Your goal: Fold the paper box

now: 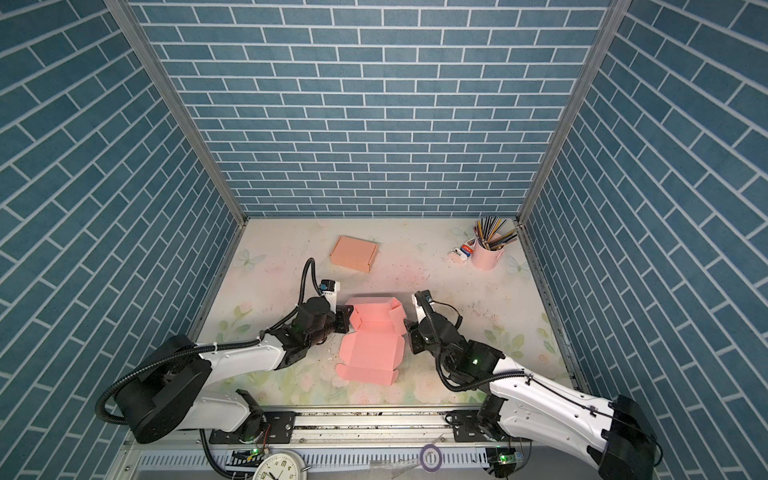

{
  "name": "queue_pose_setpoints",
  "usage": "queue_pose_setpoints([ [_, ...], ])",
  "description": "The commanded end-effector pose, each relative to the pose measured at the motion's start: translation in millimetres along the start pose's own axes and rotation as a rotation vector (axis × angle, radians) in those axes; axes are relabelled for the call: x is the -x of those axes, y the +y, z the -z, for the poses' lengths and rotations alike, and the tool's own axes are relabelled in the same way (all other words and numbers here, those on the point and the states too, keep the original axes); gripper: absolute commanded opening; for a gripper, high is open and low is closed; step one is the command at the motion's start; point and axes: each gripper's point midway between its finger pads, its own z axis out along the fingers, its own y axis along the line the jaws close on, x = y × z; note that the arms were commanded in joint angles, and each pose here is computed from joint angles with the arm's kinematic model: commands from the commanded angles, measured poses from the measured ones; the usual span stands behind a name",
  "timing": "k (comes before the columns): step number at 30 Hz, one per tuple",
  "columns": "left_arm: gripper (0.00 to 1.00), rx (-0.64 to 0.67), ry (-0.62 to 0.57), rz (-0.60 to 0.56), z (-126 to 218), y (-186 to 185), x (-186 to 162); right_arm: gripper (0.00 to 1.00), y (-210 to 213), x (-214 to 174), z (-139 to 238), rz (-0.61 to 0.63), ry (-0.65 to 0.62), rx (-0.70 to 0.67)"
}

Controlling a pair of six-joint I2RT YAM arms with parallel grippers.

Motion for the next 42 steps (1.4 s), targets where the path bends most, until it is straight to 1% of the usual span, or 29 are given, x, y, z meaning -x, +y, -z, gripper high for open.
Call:
queue_pose_setpoints([
  [1, 0.09, -0.038, -0.012, -0.010, -2, -13, 8, 0.45, 16, 13, -4, 0.058, -0.025, 0.070],
  [4, 0.08, -0.039, -0.007, -0.007, -2, -13, 8, 0.41, 21, 12, -10, 0.069, -0.016, 0.090],
  [9, 0.09, -0.041, -0.007, -0.004, -1, -14, 8, 0.35, 20, 11, -17, 0.064, -0.002, 0.085],
  [14, 0.08, -0.039, -0.002, 0.005, -1, -13, 6, 0.26, 27, 13, -24, 0.065, 0.009, 0.103],
  [20, 0.09, -0.031, -0.001, 0.022, -1, -13, 3, 0.24, 36, 17, -38, 0.070, 0.032, 0.108],
  [24, 0.08, 0.000, -0.001, 0.025, -2, -12, 1, 0.25, 23, 21, -49, 0.032, 0.063, -0.005],
  [28, 0.09, 0.024, 0.000, 0.033, -1, -10, -2, 0.26, 8, 17, -58, 0.015, 0.102, -0.139],
  [35, 0.09, 0.055, 0.001, 0.043, -1, -7, -6, 0.25, -4, 12, -64, 0.040, 0.146, -0.305],
  [40, 0.09, 0.060, 0.000, 0.042, -1, -9, -6, 0.22, -13, 8, -64, 0.076, 0.167, -0.431],
  [41, 0.09, 0.059, -0.002, 0.042, -1, -10, -6, 0.21, -14, 7, -64, 0.086, 0.170, -0.455],
  [42, 0.08, 0.057, -0.004, 0.043, -2, -10, -5, 0.17, -18, 6, -64, 0.093, 0.174, -0.488],
])
